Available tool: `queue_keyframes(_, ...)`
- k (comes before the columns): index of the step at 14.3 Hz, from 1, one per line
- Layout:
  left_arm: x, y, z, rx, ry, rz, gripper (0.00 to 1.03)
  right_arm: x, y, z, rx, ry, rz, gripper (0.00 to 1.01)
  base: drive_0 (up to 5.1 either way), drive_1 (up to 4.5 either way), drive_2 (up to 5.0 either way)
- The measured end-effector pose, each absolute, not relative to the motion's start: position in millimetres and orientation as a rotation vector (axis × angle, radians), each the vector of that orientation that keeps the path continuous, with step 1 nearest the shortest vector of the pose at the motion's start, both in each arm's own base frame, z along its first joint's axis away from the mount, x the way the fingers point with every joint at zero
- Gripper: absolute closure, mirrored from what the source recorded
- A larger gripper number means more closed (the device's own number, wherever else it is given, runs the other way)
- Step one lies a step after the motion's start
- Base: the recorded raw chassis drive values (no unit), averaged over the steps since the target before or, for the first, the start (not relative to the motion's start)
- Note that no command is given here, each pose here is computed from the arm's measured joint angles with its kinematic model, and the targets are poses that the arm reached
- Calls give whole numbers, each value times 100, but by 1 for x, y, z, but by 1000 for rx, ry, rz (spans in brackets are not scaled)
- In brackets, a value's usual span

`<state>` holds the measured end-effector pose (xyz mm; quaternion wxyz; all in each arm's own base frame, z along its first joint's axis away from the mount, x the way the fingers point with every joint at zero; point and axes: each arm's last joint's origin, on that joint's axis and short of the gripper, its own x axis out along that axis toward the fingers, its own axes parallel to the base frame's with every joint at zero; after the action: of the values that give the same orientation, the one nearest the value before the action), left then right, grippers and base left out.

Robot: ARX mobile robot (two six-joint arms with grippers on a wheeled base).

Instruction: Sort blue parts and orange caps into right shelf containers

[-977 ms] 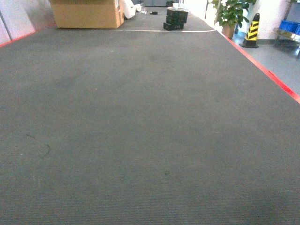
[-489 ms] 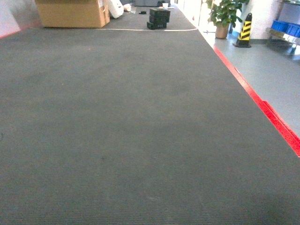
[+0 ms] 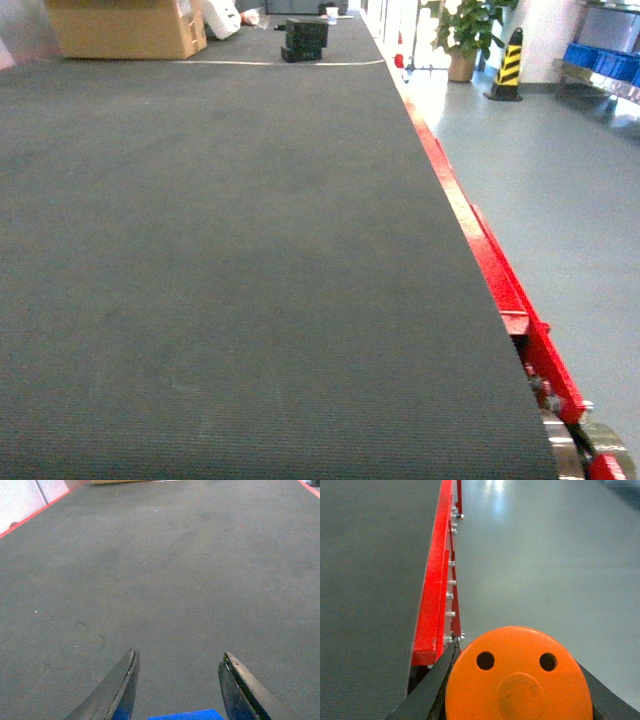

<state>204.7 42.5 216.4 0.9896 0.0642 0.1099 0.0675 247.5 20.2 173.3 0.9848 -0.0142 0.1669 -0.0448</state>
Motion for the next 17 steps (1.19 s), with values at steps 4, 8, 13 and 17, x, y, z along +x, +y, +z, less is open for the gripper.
queue_keyframes(4,205,43,216,129,224,136,59,247,20,173,-29,336,-90,57,493,-239,-239)
queue_keyframes(8,205,42,217,129,217,132,59,248,20,173,-28,335,-90,57,493,-238,-238)
queue_keyframes(13,205,42,217,129,219,132,59,247,20,173,-29,336,-89,57,498,-233,-233)
queue_keyframes(17,205,42,217,129,219,132,59,247,20,173,-29,337,-90,57,506,-226,-226)
